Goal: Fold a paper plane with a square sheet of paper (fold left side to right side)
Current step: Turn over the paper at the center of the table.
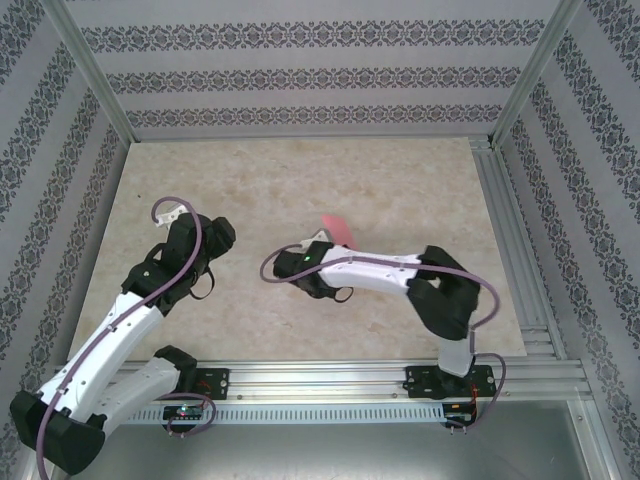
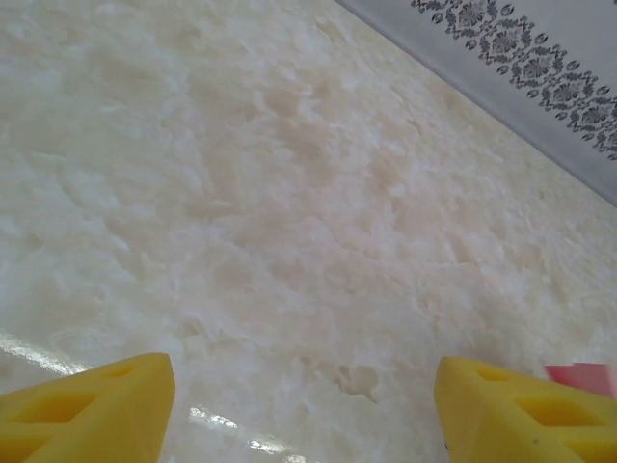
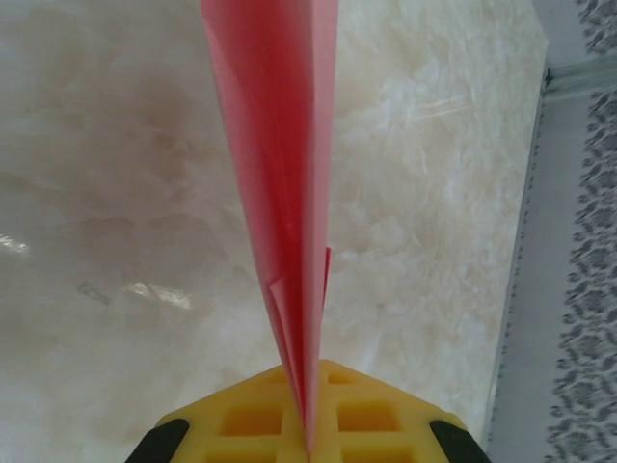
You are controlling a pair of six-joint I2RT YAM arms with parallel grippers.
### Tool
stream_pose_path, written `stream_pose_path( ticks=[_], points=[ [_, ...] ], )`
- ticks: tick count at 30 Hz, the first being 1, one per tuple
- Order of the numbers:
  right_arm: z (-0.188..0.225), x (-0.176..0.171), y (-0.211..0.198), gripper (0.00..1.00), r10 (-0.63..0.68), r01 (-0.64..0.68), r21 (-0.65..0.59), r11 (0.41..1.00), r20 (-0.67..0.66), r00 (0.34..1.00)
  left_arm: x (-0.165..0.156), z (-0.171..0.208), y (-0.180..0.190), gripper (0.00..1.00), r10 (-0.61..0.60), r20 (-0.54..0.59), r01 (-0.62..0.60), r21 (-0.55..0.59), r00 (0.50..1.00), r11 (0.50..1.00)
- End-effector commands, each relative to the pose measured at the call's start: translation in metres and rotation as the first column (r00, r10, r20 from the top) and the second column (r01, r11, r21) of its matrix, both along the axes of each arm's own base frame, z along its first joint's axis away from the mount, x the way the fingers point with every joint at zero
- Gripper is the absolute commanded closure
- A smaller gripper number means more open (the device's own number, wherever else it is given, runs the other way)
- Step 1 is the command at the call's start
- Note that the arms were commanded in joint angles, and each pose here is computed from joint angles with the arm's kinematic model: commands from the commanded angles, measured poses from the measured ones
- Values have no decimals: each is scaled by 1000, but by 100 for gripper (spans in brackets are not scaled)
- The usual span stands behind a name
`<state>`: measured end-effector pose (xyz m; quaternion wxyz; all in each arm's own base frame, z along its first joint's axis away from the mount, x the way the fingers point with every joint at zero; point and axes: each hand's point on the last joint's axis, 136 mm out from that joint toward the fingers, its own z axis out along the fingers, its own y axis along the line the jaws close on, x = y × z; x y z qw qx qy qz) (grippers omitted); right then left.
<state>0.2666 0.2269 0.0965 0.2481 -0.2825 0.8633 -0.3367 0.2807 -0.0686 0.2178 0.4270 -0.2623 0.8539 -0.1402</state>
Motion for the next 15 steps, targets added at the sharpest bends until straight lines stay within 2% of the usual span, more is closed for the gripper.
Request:
stream_pose_path(
  ticks=[1, 3, 6, 9, 12, 15],
  points=[
    [-8, 0, 10, 95, 57, -58, -130, 990, -10, 998, -3, -6, 9, 25, 38, -21, -37, 7, 999, 999],
    [-24, -2, 19, 91, 66, -73, -145, 987, -52, 996, -2, -8, 7, 24, 28, -25, -28, 0, 999, 1000],
    [-42, -12, 33, 72, 75, -89, -108, 990, -127, 989, 0, -10, 4, 24, 12, -33, -13, -8, 999, 1000],
    [-49, -33, 55, 56, 92, -69, 110, 992, -221, 971, 2, -15, -1, 23, -11, -49, 10, -19, 999, 1000],
    [-39, -56, 72, 44, 138, -31, 360, 932, -275, 952, 5, -19, -9, 23, -52, -62, 50, -37, 997, 998],
    [-15, -67, 68, 33, 162, -6, 504, 864, -267, 950, 10, -24, -25, 23, -125, -62, 121, -73, 990, 990]
  ],
)
